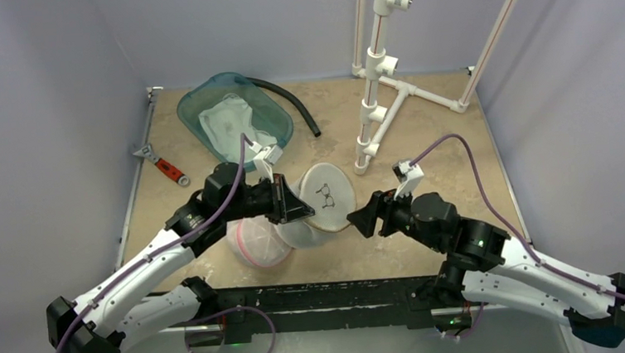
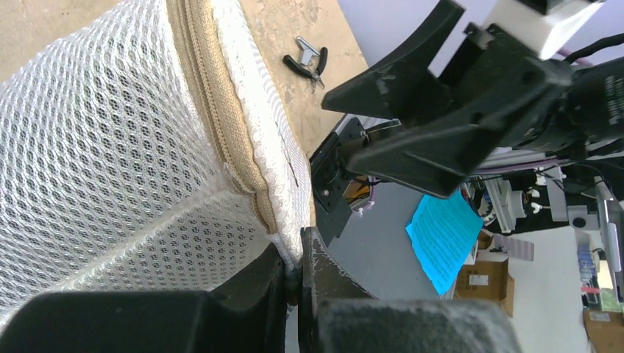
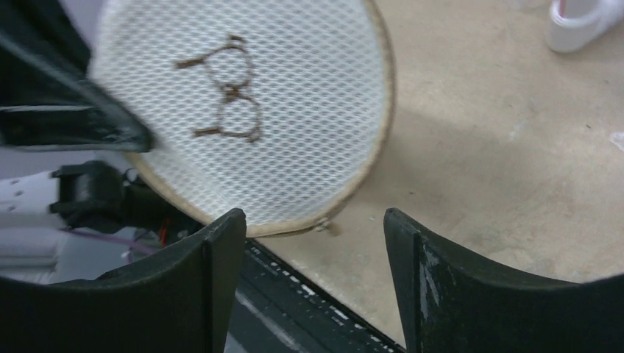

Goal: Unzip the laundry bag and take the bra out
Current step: Unzip the laundry bag at the center of the board.

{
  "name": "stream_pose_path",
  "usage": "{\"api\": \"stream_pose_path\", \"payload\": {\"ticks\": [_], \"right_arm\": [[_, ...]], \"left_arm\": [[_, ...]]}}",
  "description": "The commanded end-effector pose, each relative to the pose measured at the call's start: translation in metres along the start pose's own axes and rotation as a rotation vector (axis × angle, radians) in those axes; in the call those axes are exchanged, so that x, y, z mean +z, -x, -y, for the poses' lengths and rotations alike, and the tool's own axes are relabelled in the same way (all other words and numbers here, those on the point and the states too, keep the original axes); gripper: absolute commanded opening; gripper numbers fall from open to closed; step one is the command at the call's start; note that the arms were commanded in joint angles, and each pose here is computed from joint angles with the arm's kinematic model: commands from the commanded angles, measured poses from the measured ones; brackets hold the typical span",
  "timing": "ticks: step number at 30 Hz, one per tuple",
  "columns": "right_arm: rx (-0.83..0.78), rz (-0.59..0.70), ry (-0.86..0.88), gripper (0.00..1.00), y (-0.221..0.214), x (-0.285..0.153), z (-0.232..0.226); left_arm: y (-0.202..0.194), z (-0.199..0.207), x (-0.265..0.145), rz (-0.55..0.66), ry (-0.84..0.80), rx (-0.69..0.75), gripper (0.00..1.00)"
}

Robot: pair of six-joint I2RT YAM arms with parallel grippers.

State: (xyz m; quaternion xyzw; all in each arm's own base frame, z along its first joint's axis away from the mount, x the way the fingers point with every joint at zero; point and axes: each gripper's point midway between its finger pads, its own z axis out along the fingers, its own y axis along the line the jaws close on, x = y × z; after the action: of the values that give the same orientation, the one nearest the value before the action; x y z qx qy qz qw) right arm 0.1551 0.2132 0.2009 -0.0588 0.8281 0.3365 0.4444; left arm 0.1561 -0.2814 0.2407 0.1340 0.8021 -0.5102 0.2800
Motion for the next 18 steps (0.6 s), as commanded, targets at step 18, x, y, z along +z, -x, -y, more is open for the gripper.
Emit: {"api": "stream_pose_path", "payload": {"ticks": [18], "right_arm": [[0.117,0.072,0.18,0.75,0.057,-0.045,-0.052]], "left_arm": [[0.01,0.067,-0.034,-0.014,-0.267,0.295,0.0]]}}
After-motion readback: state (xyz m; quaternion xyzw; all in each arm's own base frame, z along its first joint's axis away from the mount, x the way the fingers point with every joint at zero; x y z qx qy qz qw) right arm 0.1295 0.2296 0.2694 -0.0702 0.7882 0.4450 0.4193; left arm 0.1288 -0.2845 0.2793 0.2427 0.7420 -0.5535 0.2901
